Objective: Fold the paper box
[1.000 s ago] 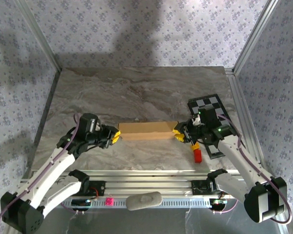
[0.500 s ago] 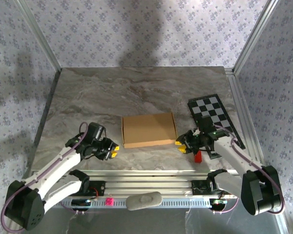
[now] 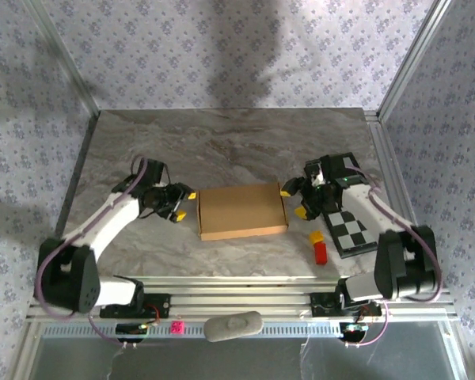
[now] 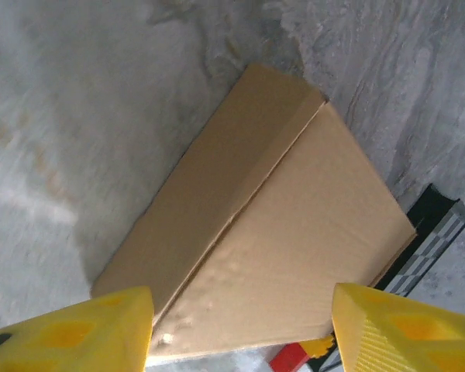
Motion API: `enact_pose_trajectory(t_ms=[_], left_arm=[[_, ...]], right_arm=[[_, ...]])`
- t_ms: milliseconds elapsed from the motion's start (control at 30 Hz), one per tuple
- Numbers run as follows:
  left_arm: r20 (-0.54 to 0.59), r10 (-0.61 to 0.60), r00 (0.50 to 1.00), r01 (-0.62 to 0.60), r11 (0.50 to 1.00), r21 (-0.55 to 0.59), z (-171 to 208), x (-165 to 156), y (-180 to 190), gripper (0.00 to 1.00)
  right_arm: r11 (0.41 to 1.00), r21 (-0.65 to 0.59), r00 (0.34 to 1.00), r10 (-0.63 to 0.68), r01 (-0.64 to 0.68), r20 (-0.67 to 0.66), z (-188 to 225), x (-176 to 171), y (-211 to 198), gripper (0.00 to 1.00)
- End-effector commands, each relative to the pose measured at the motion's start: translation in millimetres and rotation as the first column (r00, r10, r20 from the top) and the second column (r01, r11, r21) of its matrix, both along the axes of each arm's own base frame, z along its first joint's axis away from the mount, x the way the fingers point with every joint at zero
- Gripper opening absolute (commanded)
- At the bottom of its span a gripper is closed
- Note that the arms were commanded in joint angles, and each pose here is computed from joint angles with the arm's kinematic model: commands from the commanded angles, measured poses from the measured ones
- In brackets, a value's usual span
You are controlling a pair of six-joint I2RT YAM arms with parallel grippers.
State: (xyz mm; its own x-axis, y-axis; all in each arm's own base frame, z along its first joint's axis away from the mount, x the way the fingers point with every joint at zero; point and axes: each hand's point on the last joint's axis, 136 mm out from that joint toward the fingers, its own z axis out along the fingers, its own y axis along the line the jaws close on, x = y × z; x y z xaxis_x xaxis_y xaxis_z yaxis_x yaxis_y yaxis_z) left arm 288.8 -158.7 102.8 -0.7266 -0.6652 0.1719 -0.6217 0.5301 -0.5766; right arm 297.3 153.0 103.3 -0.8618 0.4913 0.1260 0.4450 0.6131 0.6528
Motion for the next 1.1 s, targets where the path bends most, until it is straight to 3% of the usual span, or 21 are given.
enact_pose_trajectory(t_ms=[0, 200, 533, 700, 900, 933, 967, 1000, 1067], left_arm=[[0.021, -0.194, 0.981, 0.195, 0.980, -0.044, -15.1, 7.5, -21.0, 0.64], [-0.004, -0.226, 0.974, 0.226, 0.974, -0.015, -35.5, 24.8, -22.6, 0.65], [0.019, -0.261, 0.965, 0.259, 0.963, 0.071, -34.5, 98.9, -17.6, 0.64], [0.042, -0.246, 0.968, 0.242, 0.967, 0.083, -35.0, 117.4, -7.6, 0.64], [0.059, -0.226, 0.972, 0.210, 0.957, 0.199, -15.0, 118.7, 14.2, 0.65], [0.085, -0.207, 0.975, 0.182, 0.954, 0.236, -3.3, 119.1, 23.1, 0.66], [0.123, -0.190, 0.974, 0.151, 0.952, 0.268, 11.1, 120.3, 31.4, 0.90], [0.164, -0.179, 0.970, 0.126, 0.949, 0.289, 25.3, 121.9, 37.8, 1.00], [0.277, -0.174, 0.945, 0.074, 0.938, 0.338, 64.4, 123.8, 49.7, 1.00]], right_arm=[[0.990, 0.013, 0.990, 0.141, -0.141, 0.007, -12.4, 3.2, 14.1, 0.82], [0.982, 0.005, 0.982, 0.187, -0.187, 0.003, -20.2, 23.7, 29.8, 0.84], [0.980, 0.002, 0.980, 0.199, -0.199, 0.018, -24.0, 75.1, 55.2, 0.83], [0.981, -0.027, 0.981, 0.193, -0.193, 0.021, -21.3, 88.3, 57.6, 0.82], [0.970, -0.214, 0.991, 0.128, -0.116, 0.040, -5.3, 84.8, 20.1, 0.83], [0.961, -0.261, 0.991, 0.114, -0.090, 0.076, 7.5, 86.6, 9.2, 0.84], [0.951, -0.303, 0.988, 0.100, -0.059, 0.120, 22.8, 89.5, -2.2, 0.86], [0.942, -0.333, 0.983, 0.090, -0.032, 0.161, 37.6, 92.2, -11.8, 0.98], [0.927, -0.374, 0.962, 0.090, 0.014, 0.259, 74.0, 97.9, -29.5, 1.00]])
